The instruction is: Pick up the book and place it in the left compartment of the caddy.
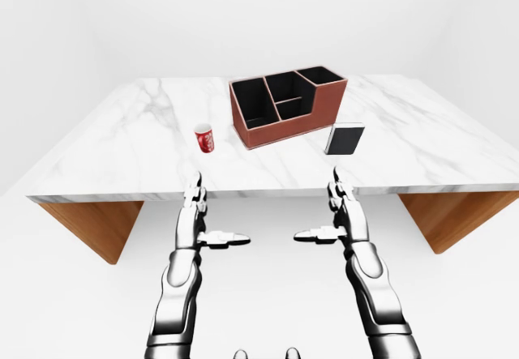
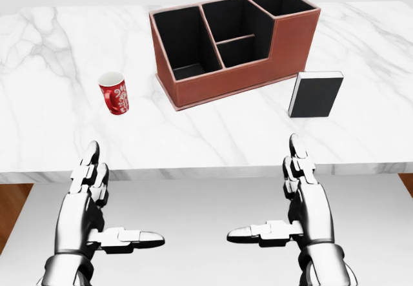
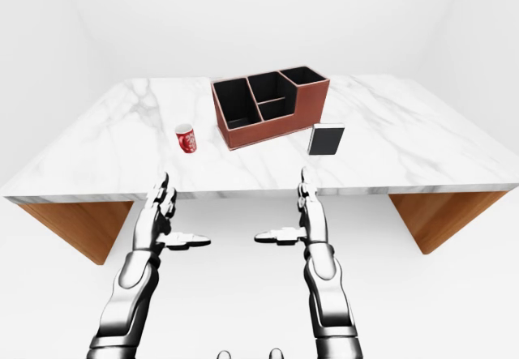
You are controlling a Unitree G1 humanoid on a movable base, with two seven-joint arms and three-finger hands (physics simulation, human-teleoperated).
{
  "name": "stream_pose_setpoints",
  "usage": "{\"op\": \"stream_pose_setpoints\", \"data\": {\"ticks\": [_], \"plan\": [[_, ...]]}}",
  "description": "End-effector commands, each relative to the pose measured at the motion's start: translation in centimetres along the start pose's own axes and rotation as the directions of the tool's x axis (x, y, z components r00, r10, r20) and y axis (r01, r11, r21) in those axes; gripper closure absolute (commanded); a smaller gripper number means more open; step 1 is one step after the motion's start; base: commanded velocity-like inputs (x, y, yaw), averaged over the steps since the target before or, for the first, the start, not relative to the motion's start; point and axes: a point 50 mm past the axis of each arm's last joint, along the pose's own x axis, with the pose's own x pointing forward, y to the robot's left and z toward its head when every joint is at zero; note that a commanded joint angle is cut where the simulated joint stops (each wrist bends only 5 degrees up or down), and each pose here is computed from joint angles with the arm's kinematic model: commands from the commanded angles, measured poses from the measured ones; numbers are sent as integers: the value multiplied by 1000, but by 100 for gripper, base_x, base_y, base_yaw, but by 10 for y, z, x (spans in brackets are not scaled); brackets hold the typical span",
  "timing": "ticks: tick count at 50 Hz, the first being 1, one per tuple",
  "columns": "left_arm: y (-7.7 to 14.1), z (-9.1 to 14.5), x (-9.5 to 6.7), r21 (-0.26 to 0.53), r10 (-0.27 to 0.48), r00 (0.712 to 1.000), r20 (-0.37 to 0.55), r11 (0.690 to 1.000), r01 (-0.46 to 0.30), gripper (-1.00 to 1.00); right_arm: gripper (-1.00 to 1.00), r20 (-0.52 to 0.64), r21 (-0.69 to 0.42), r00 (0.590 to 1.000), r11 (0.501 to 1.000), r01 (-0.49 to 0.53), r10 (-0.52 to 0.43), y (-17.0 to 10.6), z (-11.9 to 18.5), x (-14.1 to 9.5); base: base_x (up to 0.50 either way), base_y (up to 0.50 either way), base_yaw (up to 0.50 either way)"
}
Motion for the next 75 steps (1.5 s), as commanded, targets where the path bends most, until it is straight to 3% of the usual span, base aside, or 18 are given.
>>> {"op": "stream_pose_setpoints", "data": {"ticks": [1,20,38,42,48,52,65,69,75], "plan": [[11,2,6,-21,-7,1000,2,1000,7,-100,-100,7,-3,1000,1000,-6,6,-8,12,9,0,0,0],[16,20,12,-14,-26,999,29,1000,26,-100,-100,64,-38,996,998,-57,59,-1,28,18,0,0,0],[24,75,21,-2,-49,969,244,999,51,-100,-100,208,-113,973,990,-79,102,-3,66,23,0,0,0],[25,91,21,15,-58,951,304,998,56,-100,-100,279,-80,954,992,-93,112,-6,83,22,0,0,0],[28,107,22,3,-61,929,364,998,64,-100,-100,371,-139,919,987,-86,132,-9,109,22,0,0,0],[30,102,29,2,-55,941,335,998,58,-100,-100,411,-182,898,980,-86,155,-9,123,26,0,0,0],[33,140,24,27,-59,877,476,998,52,-100,-100,527,-208,832,976,-69,171,-10,160,28,0,0,0],[34,130,28,4,-42,899,436,999,45,-100,-100,513,-193,842,978,-75,166,-11,156,30,-2,-5,0],[34,131,30,-3,-36,898,439,999,41,-100,-100,506,-172,849,983,-71,150,-13,154,33,-21,-48,0]]}}
